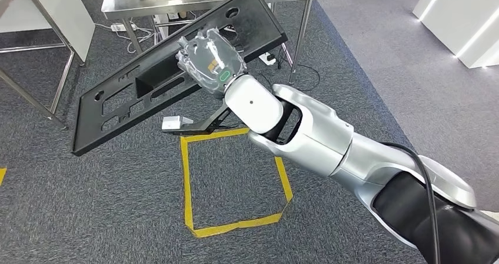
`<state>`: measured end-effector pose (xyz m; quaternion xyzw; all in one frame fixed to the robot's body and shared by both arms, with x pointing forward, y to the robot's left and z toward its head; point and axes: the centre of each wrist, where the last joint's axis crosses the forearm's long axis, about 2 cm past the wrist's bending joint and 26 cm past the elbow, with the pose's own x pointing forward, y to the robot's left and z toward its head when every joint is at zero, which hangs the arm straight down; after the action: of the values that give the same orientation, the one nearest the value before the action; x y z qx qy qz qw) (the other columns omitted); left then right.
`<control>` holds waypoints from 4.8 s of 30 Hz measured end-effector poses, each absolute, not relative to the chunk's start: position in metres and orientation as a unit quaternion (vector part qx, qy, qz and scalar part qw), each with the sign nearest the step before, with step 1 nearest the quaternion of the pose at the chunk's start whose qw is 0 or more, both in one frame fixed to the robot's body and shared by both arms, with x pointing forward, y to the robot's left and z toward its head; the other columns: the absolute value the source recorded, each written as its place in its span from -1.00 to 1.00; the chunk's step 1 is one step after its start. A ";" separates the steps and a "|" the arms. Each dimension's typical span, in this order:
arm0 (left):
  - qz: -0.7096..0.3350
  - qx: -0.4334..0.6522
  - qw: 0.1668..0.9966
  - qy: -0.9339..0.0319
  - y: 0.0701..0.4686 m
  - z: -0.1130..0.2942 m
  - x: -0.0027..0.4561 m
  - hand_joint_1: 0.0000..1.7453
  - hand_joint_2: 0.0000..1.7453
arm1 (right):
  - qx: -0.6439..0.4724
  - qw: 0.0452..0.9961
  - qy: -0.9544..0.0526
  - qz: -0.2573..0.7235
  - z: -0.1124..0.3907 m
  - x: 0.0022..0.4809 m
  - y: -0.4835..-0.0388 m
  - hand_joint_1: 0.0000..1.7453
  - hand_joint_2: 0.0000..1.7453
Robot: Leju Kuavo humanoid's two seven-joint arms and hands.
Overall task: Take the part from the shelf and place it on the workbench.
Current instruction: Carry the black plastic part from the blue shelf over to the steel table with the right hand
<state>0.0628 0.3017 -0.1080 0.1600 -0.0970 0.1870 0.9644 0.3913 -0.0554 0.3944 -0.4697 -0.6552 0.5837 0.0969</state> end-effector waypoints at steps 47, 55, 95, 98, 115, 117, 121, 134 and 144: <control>0.183 0.161 0.965 -0.099 0.304 -0.108 0.061 -1.00 1.00 | -0.460 0.096 -0.649 0.598 0.385 0.391 -0.053 1.00 1.00; 0.182 0.161 0.965 -0.100 0.304 -0.108 0.062 -1.00 1.00 | -0.461 0.096 -0.648 0.599 0.386 0.392 -0.054 1.00 1.00; 0.175 0.159 0.967 -0.099 0.304 -0.108 0.063 -1.00 1.00 | -0.448 0.113 -0.639 0.615 0.377 0.397 -0.059 1.00 1.00; 0.175 0.158 0.967 -0.099 0.304 -0.108 0.063 -1.00 1.00 | -0.449 0.113 -0.638 0.615 0.377 0.398 -0.059 1.00 1.00; 0.171 0.158 0.967 -0.102 0.303 -0.108 0.063 -1.00 1.00 | -0.453 0.103 -0.632 0.620 0.378 0.396 -0.055 1.00 1.00; 0.171 0.158 0.967 -0.102 0.303 -0.108 0.063 -1.00 1.00 | -0.454 0.103 -0.631 0.620 0.378 0.396 -0.055 1.00 1.00; 0.171 0.157 0.967 -0.102 0.303 -0.108 0.063 -1.00 1.00 | -0.454 0.106 -0.628 0.623 0.376 0.397 -0.057 1.00 1.00; 0.168 0.157 0.968 -0.097 0.304 -0.108 0.061 -1.00 1.00 | -0.448 0.105 -0.628 0.627 0.378 0.398 -0.058 1.00 1.00; 0.165 0.157 0.969 -0.097 0.304 -0.108 0.062 -1.00 1.00 | -0.447 0.104 -0.627 0.629 0.376 0.397 -0.057 1.00 1.00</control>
<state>0.0621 0.3038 -0.1081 0.1568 -0.0971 0.1653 0.9689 0.3971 -0.0568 0.3762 -0.4470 -0.6272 0.6294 0.1037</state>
